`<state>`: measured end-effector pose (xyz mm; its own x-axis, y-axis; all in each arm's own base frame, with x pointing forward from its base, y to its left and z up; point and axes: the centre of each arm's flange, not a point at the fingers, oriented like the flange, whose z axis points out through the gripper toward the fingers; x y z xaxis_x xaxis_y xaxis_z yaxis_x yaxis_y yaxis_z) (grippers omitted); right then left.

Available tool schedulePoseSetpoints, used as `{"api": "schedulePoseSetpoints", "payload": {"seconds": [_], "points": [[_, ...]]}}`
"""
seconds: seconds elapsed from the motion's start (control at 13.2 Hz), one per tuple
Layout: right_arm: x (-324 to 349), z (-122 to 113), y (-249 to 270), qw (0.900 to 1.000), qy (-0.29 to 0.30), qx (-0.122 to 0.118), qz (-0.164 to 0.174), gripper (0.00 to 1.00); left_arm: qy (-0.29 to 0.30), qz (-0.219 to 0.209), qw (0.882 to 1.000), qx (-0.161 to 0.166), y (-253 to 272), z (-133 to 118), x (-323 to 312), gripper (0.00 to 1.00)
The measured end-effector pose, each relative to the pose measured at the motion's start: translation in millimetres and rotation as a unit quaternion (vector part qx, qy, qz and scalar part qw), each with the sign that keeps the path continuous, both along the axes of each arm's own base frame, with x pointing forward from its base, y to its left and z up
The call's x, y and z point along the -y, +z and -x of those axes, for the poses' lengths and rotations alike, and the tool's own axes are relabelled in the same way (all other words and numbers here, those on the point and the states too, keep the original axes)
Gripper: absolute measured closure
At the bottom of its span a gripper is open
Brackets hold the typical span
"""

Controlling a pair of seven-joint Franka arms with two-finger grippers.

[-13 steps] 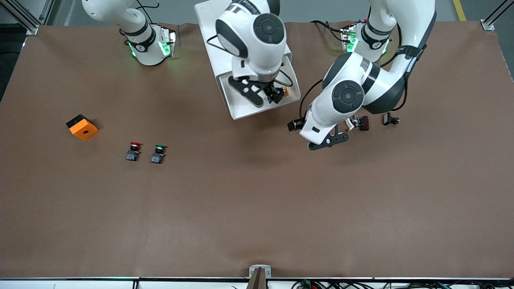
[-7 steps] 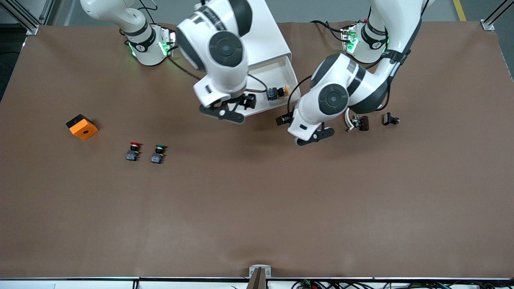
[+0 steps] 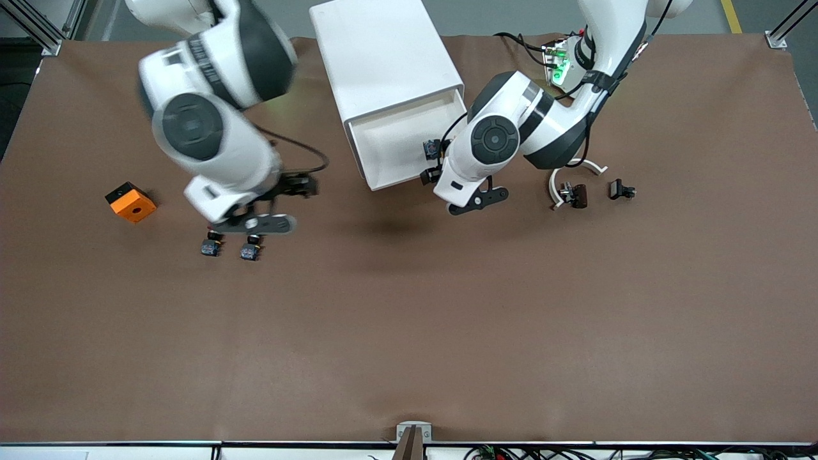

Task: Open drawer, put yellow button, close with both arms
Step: 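Push the drawer shut with the left gripper while the right gripper withdraws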

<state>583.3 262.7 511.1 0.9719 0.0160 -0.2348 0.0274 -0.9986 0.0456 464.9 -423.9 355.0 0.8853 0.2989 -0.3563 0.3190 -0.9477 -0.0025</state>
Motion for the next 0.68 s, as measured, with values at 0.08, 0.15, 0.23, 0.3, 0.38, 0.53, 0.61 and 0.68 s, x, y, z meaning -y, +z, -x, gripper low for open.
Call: {"api": "schedulePoseSetpoints", "payload": {"seconds": [0.08,0.15,0.23,0.3,0.38,0.53,0.61,0.68], "points": [[28.5,-8.9,4.1,1.0,0.01,-0.001,0.001,0.0,-0.002,-0.002,1.0,-0.001,-0.7,4.4,4.0,0.0],[57.1,-16.7,8.1,1.0,0.017,-0.001,0.001,0.0,-0.006,-0.003,1.0,-0.003,-1.5,10.1,9.1,0.0],[84.6,-23.2,11.5,1.0,0.02,-0.001,0.0,0.0,-0.012,-0.003,1.0,-0.005,-1.9,17.7,15.8,0.0],[110.9,-27.8,15.2,1.0,0.02,0.0,0.0,0.0,-0.02,-0.001,1.0,-0.008,-1.7,26.2,23.2,0.0],[136.5,-30.3,18.3,1.0,0.017,0.001,0.0,0.0,-0.028,0.0,1.0,-0.01,-1.4,34.7,30.4,0.0],[186.9,-30.5,25.6,1.0,0.016,0.0,-0.005,0.0,-0.043,0.004,0.999,-0.014,-0.9,49.8,42.4,0.0],[211.9,-28.6,29.2,1.0,0.012,0.0,-0.009,0.0,-0.05,0.005,0.999,-0.016,-1.0,56.6,47.4,0.0],[235.6,-25.9,31.8,1.0,0.006,-0.003,-0.012,0.0,-0.057,0.006,0.998,-0.019,-1.3,63.5,52.1,0.0]]}}
